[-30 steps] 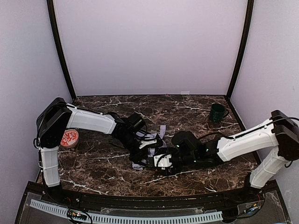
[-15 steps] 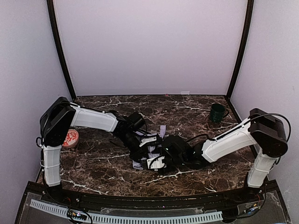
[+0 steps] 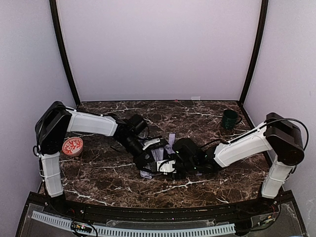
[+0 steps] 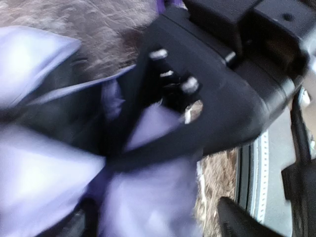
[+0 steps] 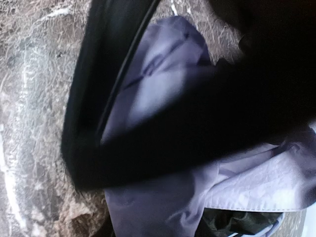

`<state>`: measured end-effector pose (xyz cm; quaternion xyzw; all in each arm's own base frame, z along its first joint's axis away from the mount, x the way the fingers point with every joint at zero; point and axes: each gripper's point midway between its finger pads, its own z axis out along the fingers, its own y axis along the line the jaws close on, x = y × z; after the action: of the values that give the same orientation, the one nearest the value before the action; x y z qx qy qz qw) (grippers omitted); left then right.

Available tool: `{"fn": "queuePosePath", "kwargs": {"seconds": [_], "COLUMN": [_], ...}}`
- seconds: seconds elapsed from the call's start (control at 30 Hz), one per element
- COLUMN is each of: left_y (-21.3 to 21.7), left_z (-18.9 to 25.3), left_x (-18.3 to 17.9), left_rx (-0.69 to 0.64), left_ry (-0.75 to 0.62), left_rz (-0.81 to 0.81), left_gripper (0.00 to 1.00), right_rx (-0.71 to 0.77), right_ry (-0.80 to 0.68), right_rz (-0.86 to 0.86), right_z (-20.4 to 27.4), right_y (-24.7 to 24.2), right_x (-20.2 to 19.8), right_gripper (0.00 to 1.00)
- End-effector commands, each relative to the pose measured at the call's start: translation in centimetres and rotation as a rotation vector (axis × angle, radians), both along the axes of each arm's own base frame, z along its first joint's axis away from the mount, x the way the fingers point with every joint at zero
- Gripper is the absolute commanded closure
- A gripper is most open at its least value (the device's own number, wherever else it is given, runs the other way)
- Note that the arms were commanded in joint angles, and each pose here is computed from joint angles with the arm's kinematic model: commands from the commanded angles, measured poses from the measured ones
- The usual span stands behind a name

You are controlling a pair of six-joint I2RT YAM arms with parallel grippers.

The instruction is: Put away the umbrella

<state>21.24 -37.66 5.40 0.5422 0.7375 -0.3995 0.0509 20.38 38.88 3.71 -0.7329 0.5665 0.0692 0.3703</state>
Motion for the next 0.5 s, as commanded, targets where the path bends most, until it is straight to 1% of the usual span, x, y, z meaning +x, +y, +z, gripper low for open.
{"fn": "queuePosePath", "kwargs": {"seconds": [0.0,0.03,0.1,0.23,0.3,0.37,0.47], "left_y": [2.9,3.2,4.1,6.4,7.5,8.3,8.4], "left_z": [3.1,4.2,6.4,9.5,10.8,11.7,11.1], "left_x": [2.7,3.1,3.8,5.2,4.8,3.4,0.7], "left_rx": [-0.001,-0.033,-0.086,-0.123,-0.153,-0.184,-0.184], "left_ry": [-0.071,-0.097,-0.178,-0.432,-0.530,-0.627,-0.811], "left_rz": [0.171,0.194,0.236,0.338,0.348,0.320,0.206], "left_gripper": [0.04,0.01,0.01,0.03,0.08,0.15,0.26], "right_rx": [-0.106,-0.111,-0.120,-0.149,-0.172,-0.198,-0.245], "right_ry": [0.274,0.310,0.378,0.536,0.629,0.735,0.893], "right_rz": [-0.029,-0.048,-0.067,-0.112,-0.154,-0.190,-0.253], "right_z": [-3.5,-3.7,-4.1,-5.0,-5.4,-5.8,-6.5], "right_y": [-2.9,-3.0,-3.3,-3.4,-3.4,-3.4,-3.8], "right_x": [-4.1,-4.4,-5.3,-6.7,-7.2,-7.7,-8.4], "right_gripper": [0.90,0.90,0.90,0.91,0.90,0.90,0.90]}}
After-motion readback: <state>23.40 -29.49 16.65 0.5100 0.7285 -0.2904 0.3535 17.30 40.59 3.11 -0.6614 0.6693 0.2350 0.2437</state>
